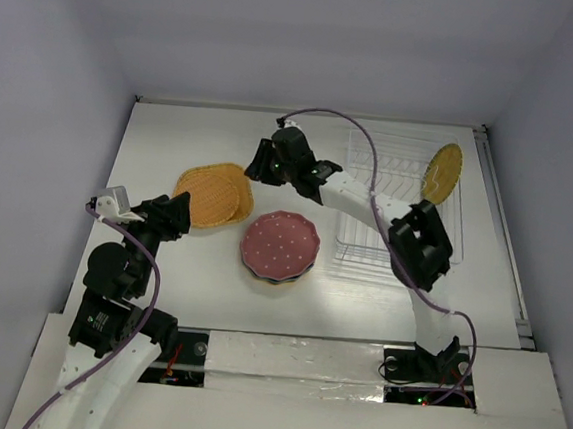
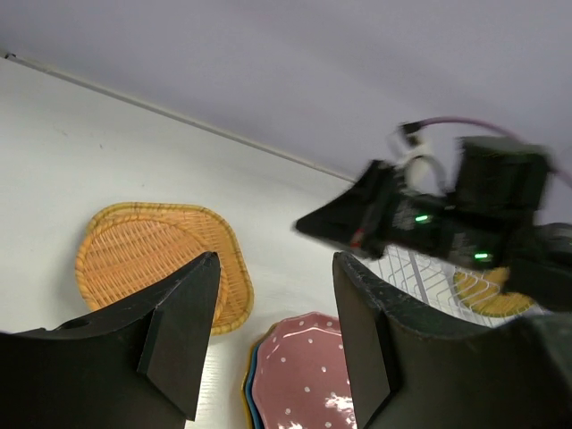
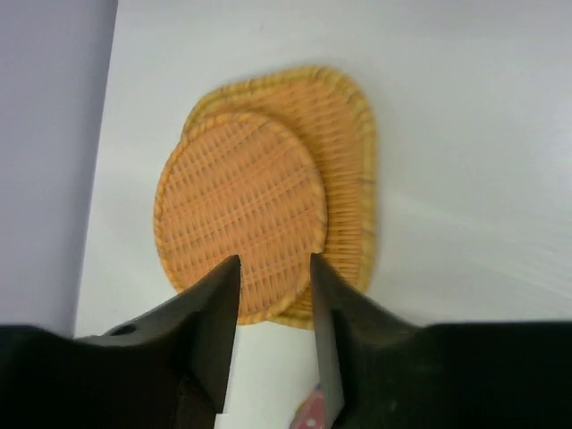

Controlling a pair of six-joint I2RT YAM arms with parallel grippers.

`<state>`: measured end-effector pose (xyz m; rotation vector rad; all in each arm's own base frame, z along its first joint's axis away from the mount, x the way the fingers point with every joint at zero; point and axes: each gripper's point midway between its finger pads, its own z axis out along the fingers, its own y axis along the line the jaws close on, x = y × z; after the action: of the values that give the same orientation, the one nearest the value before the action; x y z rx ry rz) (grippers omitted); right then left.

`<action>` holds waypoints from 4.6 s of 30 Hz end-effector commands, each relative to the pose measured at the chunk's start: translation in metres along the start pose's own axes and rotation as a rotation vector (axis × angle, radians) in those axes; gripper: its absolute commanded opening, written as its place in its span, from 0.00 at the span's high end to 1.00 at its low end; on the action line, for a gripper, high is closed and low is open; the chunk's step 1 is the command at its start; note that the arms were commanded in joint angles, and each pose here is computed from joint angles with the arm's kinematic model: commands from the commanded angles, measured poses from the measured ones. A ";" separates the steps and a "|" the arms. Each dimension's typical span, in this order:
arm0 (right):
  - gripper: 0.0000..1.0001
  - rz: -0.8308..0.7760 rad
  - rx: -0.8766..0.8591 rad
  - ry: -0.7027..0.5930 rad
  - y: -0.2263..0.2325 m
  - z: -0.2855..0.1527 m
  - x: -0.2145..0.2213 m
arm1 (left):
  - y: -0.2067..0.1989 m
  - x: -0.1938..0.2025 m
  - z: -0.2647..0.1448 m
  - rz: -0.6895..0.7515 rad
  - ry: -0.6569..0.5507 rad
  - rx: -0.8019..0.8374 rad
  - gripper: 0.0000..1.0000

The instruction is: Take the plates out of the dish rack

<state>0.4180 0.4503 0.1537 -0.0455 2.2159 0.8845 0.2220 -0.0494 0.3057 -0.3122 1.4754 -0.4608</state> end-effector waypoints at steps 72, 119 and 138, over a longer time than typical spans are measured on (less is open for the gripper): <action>1.00 -0.026 -0.148 -0.387 0.023 -0.170 -0.171 | -0.014 -0.004 -0.003 -0.016 -0.016 0.066 0.51; 1.00 -0.167 0.036 -0.540 0.008 -0.259 -0.103 | 0.011 -0.008 0.013 0.019 -0.029 -0.059 0.30; 0.19 0.070 0.012 -1.027 -0.097 -0.486 -0.071 | -0.033 -0.094 -0.003 -0.081 -0.230 0.050 0.14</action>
<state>0.1794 0.0595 0.4064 0.3864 1.1756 0.7681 0.2088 -0.0313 0.4042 -0.3666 1.2451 -0.4938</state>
